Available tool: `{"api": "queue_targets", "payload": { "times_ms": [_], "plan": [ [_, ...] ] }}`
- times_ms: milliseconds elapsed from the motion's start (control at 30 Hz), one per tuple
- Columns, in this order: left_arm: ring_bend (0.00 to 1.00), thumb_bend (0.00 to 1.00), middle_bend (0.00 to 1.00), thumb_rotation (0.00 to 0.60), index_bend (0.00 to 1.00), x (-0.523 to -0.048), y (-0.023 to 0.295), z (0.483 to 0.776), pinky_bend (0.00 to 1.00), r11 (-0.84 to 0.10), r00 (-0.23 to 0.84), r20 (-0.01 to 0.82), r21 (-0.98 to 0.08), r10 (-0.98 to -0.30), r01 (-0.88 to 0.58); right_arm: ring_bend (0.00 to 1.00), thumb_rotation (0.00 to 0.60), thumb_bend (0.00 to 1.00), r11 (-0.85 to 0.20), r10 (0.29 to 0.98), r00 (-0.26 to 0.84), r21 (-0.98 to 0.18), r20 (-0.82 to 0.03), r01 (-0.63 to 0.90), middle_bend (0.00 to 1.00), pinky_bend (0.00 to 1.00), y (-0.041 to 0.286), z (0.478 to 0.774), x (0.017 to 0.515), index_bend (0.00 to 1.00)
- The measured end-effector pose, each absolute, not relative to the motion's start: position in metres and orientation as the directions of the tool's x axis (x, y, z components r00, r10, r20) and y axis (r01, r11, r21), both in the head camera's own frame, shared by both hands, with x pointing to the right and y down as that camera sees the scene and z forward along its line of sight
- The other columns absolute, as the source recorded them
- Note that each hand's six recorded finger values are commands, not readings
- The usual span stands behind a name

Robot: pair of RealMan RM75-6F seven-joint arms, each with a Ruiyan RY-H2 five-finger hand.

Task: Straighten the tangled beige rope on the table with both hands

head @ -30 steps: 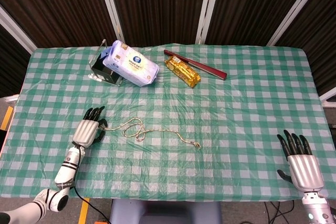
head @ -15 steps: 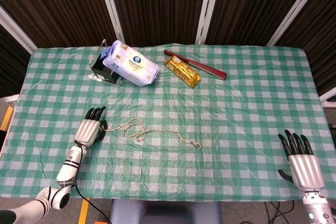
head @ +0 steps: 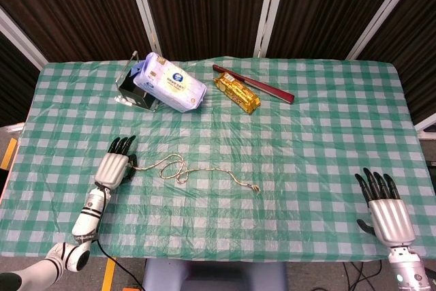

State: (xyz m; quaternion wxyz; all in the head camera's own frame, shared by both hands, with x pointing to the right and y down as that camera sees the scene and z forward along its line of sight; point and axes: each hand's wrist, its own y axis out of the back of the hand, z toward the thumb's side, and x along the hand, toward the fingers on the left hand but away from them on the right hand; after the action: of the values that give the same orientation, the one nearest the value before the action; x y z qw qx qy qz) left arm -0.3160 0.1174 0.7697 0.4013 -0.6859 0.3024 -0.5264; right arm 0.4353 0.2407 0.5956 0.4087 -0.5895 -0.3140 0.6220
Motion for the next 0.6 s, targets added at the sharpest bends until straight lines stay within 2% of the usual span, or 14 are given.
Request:
{"api": "queue_targets", "payload": {
  "times_ms": [67, 133, 267, 367, 500, 600],
  "plan": [
    [0.0, 0.47, 0.03, 0.6, 0.65, -0.315, 0.118, 0.767, 0.0, -0.489, 0.272, 0.472, -0.872, -0.839, 0.007, 0.0, 0.6, 0.21, -0.471, 0.875, 0.052, -0.871, -0.482, -0.142, 0.0, 0.0, 0.237, 0.599, 0.43, 0.02],
    [0.0, 0.47, 0.03, 0.6, 0.65, -0.315, 0.12, 0.765, 0.0, -0.483, 0.281, 0.466, -0.875, -0.839, 0.007, 0.0, 0.6, 0.21, -0.471, 0.871, 0.08, -0.87, -0.485, -0.146, 0.0, 0.0, 0.232, 0.603, 0.424, 0.08],
    [0.0, 0.47, 0.02, 0.6, 0.65, -0.313, 0.123, 0.758, 0.0, -0.472, 0.3, 0.452, -0.881, -0.84, 0.006, 0.0, 0.6, 0.22, -0.445, 0.87, 0.166, -0.885, -0.464, -0.138, 0.0, 0.0, 0.208, 0.61, 0.4, 0.31],
    [0.0, 0.47, 0.02, 0.6, 0.66, -0.314, 0.126, 0.755, 0.0, -0.47, 0.308, 0.45, -0.883, -0.838, 0.01, 0.0, 0.6, 0.27, -0.431, 0.867, 0.223, -0.895, -0.446, -0.115, 0.0, 0.0, 0.188, 0.619, 0.376, 0.46],
    [0.0, 0.47, 0.02, 0.6, 0.66, -0.316, 0.127, 0.753, 0.0, -0.473, 0.304, 0.456, -0.881, -0.836, 0.018, 0.0, 0.6, 0.29, -0.434, 0.848, 0.292, -0.895, -0.443, -0.098, 0.0, 0.0, 0.171, 0.636, 0.338, 0.54],
    [0.0, 0.47, 0.02, 0.6, 0.66, -0.317, 0.126, 0.752, 0.0, -0.473, 0.297, 0.456, -0.881, -0.839, 0.016, 0.0, 0.6, 0.29, -0.449, 0.823, 0.336, -0.887, -0.458, -0.109, 0.0, 0.0, 0.164, 0.651, 0.309, 0.56]
  ]
}}
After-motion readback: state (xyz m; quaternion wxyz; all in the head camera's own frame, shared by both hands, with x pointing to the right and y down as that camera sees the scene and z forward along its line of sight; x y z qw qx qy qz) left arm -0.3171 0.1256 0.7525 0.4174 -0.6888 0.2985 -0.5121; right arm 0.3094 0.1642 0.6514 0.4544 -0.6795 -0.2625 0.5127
